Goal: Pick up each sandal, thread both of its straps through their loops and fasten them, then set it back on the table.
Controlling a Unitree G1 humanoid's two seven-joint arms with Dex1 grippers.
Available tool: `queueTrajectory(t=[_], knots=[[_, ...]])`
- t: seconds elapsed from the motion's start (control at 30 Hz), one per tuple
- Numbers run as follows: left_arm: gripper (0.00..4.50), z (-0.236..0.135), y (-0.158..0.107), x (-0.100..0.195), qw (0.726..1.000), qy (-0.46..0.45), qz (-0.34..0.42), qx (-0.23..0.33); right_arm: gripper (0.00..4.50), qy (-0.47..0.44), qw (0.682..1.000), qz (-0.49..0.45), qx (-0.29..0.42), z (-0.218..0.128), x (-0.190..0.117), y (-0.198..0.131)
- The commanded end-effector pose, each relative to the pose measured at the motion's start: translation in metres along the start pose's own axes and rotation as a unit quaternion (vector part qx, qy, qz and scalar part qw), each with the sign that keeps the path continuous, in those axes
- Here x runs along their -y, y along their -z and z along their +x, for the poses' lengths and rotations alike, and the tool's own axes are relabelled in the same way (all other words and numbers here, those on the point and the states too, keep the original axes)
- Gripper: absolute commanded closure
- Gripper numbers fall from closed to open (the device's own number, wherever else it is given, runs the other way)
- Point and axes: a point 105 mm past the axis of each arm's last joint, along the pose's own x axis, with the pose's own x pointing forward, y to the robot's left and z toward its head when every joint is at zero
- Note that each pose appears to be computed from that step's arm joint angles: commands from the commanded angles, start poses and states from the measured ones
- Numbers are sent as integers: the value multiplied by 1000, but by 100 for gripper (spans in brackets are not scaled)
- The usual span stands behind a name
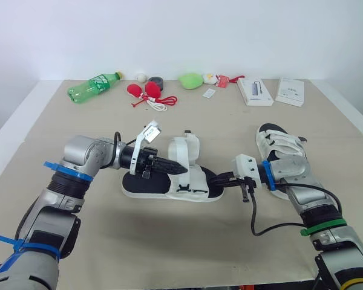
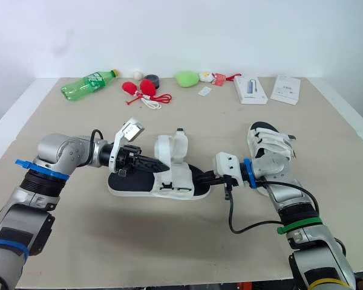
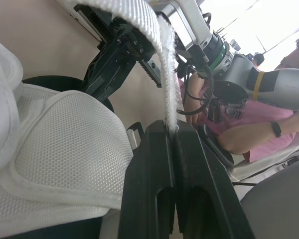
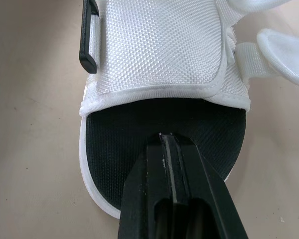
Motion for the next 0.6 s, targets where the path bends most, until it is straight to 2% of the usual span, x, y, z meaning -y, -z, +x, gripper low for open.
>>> queueTrajectory(t=[0.03, 0.6], knots=[[443, -1, -15, 10, 999, 7, 34, 7, 450, -3, 1000, 0, -16, -4, -2, 4], [443, 1, 3, -6, 999, -21, 21, -14, 450, -8, 1000, -1, -21, -4, -2, 5]])
